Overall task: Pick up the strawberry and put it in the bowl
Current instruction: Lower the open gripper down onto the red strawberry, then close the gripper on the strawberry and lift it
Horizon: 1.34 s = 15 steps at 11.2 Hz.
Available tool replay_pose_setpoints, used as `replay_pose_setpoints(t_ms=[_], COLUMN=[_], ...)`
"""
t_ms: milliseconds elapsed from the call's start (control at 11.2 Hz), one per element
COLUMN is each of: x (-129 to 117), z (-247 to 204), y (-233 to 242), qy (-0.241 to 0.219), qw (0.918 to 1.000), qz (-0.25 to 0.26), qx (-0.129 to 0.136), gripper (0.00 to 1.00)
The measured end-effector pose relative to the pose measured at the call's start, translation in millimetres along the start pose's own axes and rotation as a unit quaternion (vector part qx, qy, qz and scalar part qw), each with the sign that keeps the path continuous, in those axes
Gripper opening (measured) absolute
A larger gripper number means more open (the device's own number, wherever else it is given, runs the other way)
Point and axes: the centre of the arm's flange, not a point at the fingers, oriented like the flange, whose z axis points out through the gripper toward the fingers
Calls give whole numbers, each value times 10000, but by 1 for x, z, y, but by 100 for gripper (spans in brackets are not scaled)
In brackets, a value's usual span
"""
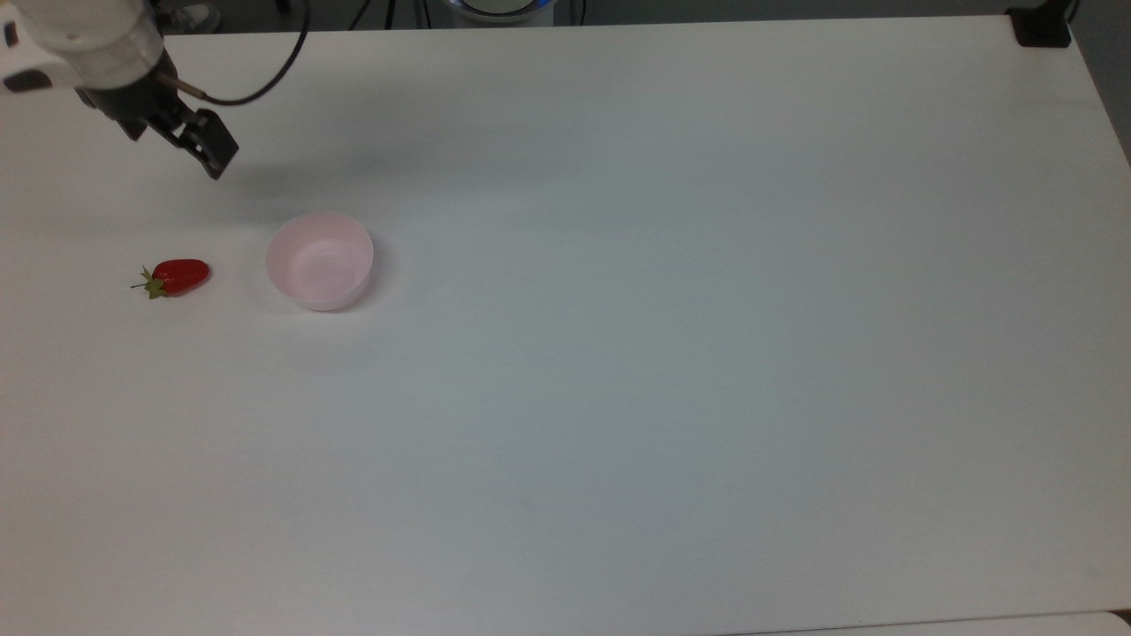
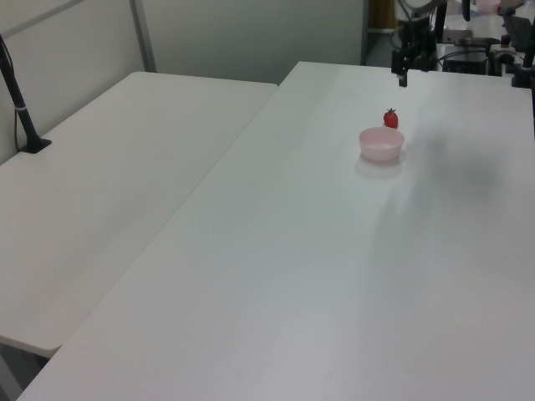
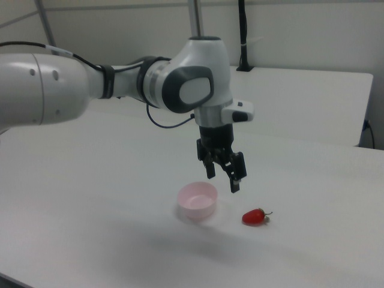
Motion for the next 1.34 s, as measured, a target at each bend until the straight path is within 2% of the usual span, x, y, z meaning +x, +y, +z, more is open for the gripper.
replay_pose_setpoints(t_ms=[268, 446, 625, 893, 982, 1071, 1339], x=[15, 24, 32, 47, 51, 55, 61], z=[38, 59, 73, 97, 106, 117, 136], y=[-7, -2, 10, 14, 13, 12, 11], qy=[-33, -6, 143, 461, 528, 579, 677], qw=[10000, 9999, 9969, 9798, 9753, 9714, 9649], qz=[-39, 124, 776, 1938, 2139, 2293, 2527], qx=[-34, -21, 61, 165, 181, 193, 220], gripper=[98, 97, 93, 93, 89, 89, 65])
